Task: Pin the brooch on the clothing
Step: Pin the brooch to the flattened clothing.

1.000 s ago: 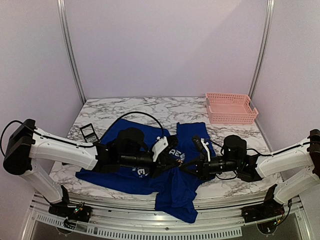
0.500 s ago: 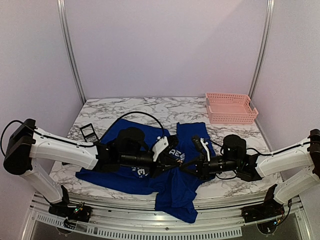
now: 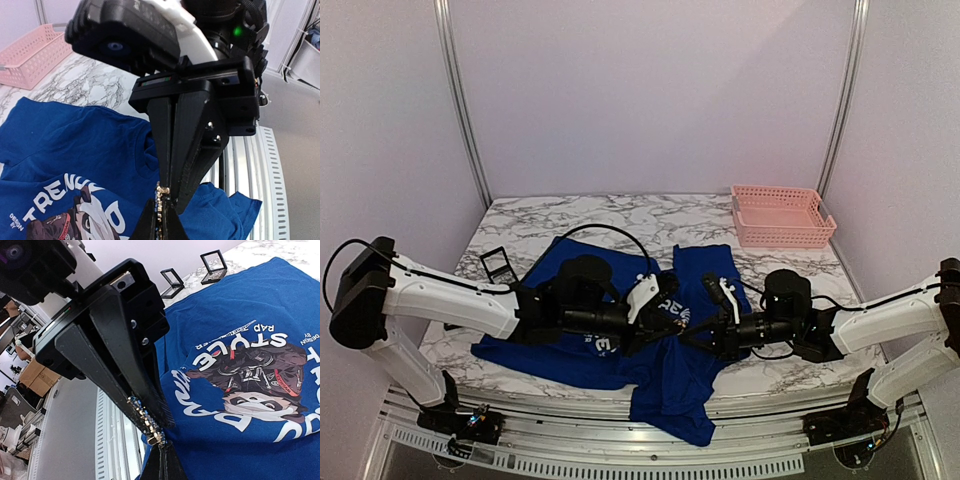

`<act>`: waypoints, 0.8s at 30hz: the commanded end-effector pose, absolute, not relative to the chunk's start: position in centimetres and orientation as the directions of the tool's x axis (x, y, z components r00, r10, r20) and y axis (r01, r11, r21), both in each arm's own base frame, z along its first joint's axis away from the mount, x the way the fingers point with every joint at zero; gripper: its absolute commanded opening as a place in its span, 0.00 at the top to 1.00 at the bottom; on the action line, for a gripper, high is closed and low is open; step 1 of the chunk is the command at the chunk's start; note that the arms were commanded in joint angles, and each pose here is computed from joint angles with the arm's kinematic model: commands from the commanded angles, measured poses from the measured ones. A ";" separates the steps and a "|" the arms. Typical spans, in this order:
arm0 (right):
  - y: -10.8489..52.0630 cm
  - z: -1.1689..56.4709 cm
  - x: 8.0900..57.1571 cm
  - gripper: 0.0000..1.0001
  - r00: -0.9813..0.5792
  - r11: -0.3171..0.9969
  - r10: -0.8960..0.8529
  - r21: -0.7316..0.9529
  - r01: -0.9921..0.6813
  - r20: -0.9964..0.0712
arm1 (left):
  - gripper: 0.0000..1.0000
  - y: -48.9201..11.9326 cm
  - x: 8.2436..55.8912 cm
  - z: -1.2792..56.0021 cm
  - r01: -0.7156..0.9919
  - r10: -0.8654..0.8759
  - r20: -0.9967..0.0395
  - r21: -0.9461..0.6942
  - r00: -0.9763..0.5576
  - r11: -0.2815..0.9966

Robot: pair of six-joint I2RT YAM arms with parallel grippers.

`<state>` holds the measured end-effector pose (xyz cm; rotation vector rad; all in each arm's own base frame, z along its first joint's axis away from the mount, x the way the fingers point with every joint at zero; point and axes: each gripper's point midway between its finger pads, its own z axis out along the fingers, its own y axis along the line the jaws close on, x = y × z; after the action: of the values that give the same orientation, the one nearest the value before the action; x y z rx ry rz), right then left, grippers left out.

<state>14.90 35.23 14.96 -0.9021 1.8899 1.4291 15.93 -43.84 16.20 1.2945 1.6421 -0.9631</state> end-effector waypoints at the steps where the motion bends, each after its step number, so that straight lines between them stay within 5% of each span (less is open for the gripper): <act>1: 36.3 17.5 14.4 1.00 -0.540 0.125 -0.135 0.526 -0.841 -0.831 | 0.93 -44.3 15.7 15.7 0.983 0.375 -0.917 -0.079 -0.136 0.163; 16: 36.2 18.0 14.5 1.00 -0.530 0.128 -0.125 0.516 -0.847 -0.839 | 0.86 -44.3 15.3 15.0 0.984 0.397 -0.906 -0.089 -0.144 0.154; 24: 35.9 17.8 14.4 1.00 -0.534 0.134 -0.121 0.519 -0.844 -0.837 | 0.67 -43.7 14.4 15.3 0.992 0.408 -0.907 -0.071 -0.107 0.102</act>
<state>14.36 35.39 14.56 -0.9315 1.9110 1.4233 15.83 -43.98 15.72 1.3255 1.6352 -0.9536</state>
